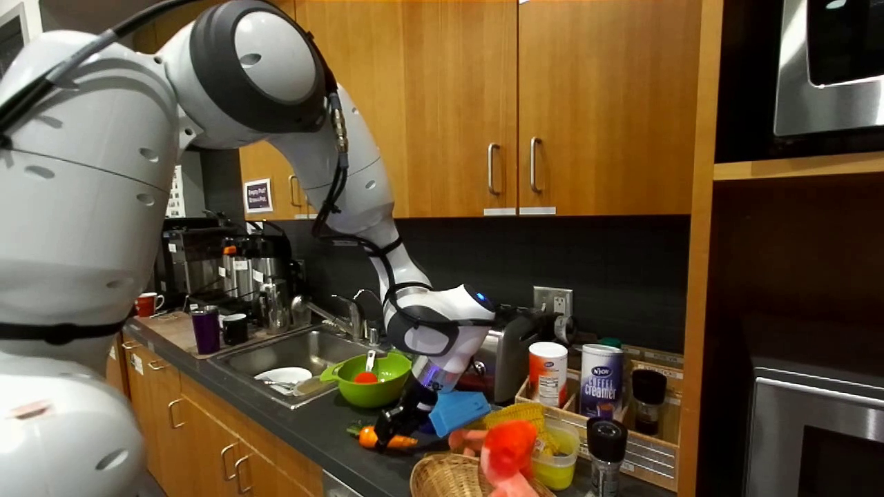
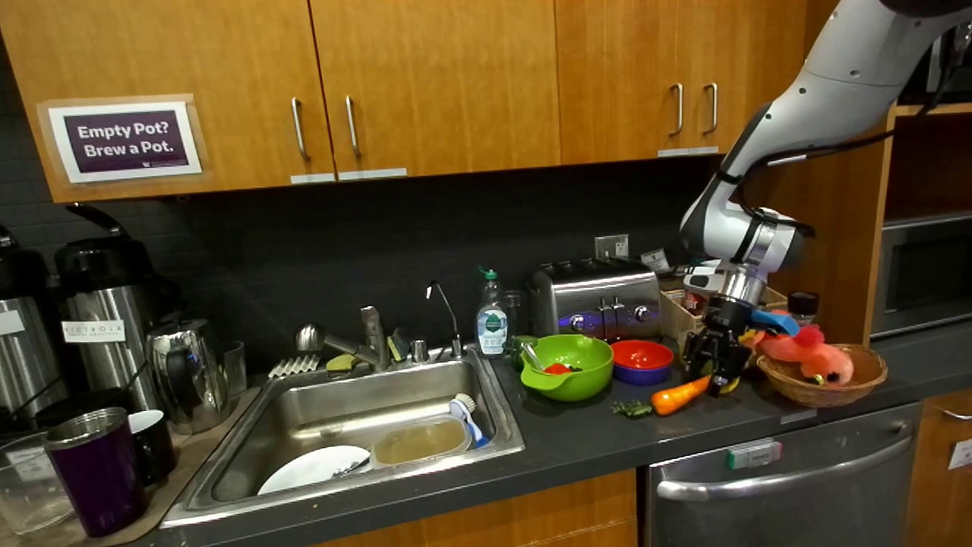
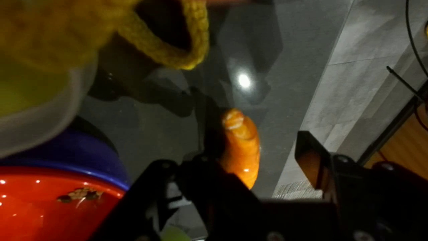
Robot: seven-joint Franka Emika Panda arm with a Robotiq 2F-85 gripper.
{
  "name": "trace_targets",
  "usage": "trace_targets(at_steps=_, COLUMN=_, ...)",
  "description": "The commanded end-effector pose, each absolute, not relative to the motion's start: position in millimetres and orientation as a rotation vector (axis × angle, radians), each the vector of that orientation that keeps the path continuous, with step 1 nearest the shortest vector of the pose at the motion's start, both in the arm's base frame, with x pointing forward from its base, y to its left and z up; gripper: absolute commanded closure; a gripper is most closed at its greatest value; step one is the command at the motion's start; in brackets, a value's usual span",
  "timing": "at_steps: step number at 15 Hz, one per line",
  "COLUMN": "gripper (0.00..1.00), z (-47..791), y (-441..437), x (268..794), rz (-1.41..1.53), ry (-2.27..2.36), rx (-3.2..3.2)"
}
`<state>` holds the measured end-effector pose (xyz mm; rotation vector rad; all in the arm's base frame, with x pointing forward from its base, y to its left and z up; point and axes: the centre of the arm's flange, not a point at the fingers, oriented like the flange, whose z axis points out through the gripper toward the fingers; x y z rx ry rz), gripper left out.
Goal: Pick up the toy carrot from the red bowl and place it on the kitchen counter
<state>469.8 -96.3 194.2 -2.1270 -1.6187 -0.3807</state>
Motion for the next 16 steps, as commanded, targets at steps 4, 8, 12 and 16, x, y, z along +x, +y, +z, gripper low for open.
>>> trace_targets(at_steps=4, gripper=0.0, z=201, y=-92, x=476, rz=-0.399, ry=-1.612, rx=-2.15)
trace_targets(at_steps=8, gripper=0.0, z=206, y=-88, x=471, rz=-0.388, ry=-1.609, rx=-2.153)
trace_targets(at_steps=12, gripper=0.0, z=207, y=-85, x=473, rz=-0.393, ry=-1.61, rx=-2.15)
trace_targets(at_steps=16, gripper=0.0, z=196, y=-90, x=476, rz=-0.382, ry=-1.613, rx=-2.134)
